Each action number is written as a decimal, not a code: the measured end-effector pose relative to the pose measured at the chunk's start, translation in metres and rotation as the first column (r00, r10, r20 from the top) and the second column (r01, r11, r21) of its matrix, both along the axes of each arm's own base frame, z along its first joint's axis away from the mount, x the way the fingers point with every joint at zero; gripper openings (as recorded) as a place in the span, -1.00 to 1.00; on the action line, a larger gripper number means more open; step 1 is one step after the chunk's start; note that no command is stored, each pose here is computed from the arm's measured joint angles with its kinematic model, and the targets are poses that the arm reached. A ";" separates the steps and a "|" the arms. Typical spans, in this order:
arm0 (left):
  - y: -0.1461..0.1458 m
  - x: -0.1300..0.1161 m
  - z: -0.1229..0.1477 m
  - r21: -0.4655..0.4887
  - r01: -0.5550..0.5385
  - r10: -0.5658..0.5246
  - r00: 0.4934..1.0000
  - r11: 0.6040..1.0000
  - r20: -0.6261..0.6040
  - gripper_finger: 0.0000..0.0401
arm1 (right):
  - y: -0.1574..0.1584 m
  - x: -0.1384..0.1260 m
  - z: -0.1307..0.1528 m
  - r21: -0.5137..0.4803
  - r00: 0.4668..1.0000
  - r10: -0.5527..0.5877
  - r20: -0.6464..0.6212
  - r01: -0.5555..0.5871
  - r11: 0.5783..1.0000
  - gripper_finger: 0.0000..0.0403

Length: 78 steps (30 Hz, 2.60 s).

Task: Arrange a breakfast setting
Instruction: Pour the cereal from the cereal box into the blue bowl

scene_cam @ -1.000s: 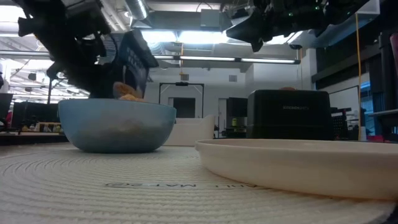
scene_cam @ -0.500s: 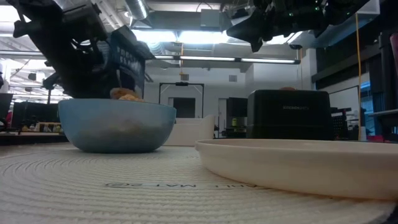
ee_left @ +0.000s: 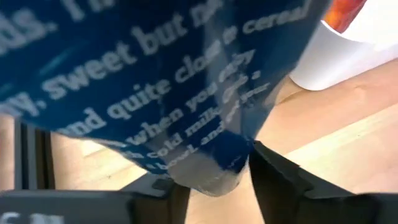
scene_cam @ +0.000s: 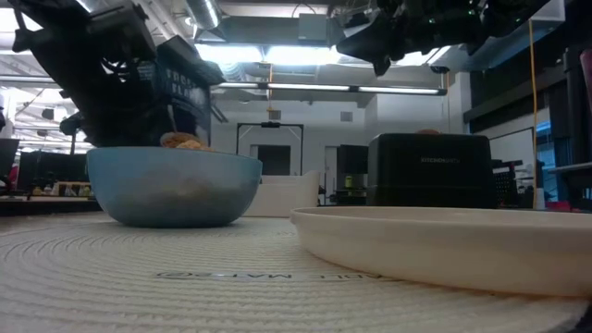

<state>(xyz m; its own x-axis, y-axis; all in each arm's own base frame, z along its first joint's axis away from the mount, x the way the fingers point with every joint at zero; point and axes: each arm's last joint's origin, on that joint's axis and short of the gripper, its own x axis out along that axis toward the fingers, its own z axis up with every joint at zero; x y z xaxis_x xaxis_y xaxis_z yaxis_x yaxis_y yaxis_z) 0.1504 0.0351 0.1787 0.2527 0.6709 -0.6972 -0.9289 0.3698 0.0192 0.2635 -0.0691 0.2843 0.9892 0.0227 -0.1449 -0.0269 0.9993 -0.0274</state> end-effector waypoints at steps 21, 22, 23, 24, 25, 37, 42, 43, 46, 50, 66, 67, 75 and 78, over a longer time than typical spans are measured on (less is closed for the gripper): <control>-0.007 -0.040 0.043 -0.089 0.045 -0.033 0.990 0.995 0.137 0.06 | -0.008 0.030 0.016 0.010 0.994 0.037 0.107 -0.038 0.999 -0.87; -0.007 -0.044 0.047 -0.091 0.042 -0.030 0.991 0.995 0.133 0.06 | -0.010 0.037 0.018 0.010 0.993 0.049 0.107 -0.050 0.999 -0.87; -0.008 -0.049 0.051 -0.094 0.038 -0.026 0.992 0.995 0.126 0.06 | -0.012 0.046 0.020 0.010 0.993 0.056 0.108 -0.058 0.998 -0.87; -0.009 -0.055 0.055 -0.100 0.029 -0.017 0.993 0.995 0.116 0.06 | -0.015 0.056 0.022 0.009 0.992 0.058 0.109 -0.059 0.998 -0.87; -0.009 -0.060 0.059 -0.104 0.014 -0.003 0.994 0.994 0.111 0.06 | -0.018 0.066 0.022 0.010 0.993 0.057 0.102 -0.058 0.998 -0.87; -0.011 -0.119 0.087 -0.170 -0.392 0.427 0.819 0.904 0.383 -0.12 | -0.097 0.186 0.007 0.061 0.996 -0.002 -0.086 0.007 0.998 -0.89; -0.010 -0.126 0.091 -0.150 -0.456 0.462 0.720 0.878 0.518 -0.28 | -0.122 0.213 0.009 0.040 0.995 -0.068 -0.067 0.071 0.997 -0.98; -0.010 -0.125 0.091 -0.141 -0.461 0.460 0.712 0.876 0.530 -0.30 | -0.125 0.218 0.010 0.031 0.994 -0.093 -0.057 0.095 0.995 -0.97; -0.009 -0.124 0.093 -0.131 -0.467 0.456 0.701 0.875 0.548 -0.36 | -0.132 0.229 0.005 0.020 0.986 -0.144 -0.078 0.146 0.989 -0.97; -0.008 -0.119 0.095 -0.124 -0.474 0.451 0.678 0.872 0.580 -0.40 | -0.138 0.245 -0.010 0.009 0.982 -0.162 -0.092 0.164 0.986 -0.98; -0.006 -0.105 0.109 -0.079 -0.426 0.358 0.631 0.901 0.688 -0.41 | -0.144 0.264 -0.028 -0.033 0.960 -0.279 0.013 0.280 0.960 -0.99; -0.006 -0.105 0.109 -0.083 -0.421 0.358 0.633 0.903 0.686 -0.41 | -0.142 0.266 -0.028 -0.030 0.961 -0.278 0.019 0.278 0.960 -0.99; -0.007 -0.098 0.109 -0.109 -0.340 0.325 0.684 0.934 0.653 -0.41 | -0.129 0.272 -0.027 -0.051 0.967 -0.248 0.054 0.250 0.967 -1.00; -0.007 -0.091 0.112 -0.080 -0.304 0.279 0.701 0.949 0.656 -0.41 | -0.124 0.274 -0.026 -0.072 0.970 -0.236 0.064 0.240 0.968 -1.00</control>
<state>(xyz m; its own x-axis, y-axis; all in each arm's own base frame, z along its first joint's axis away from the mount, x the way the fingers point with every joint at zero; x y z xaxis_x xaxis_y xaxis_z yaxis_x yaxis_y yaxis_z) 0.0590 0.0286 0.2908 0.4233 0.8076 -0.4107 -0.7758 0.0890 -0.6247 0.5374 -0.1930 0.2582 0.9711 -0.2239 -0.0822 0.2153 0.9713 -0.1012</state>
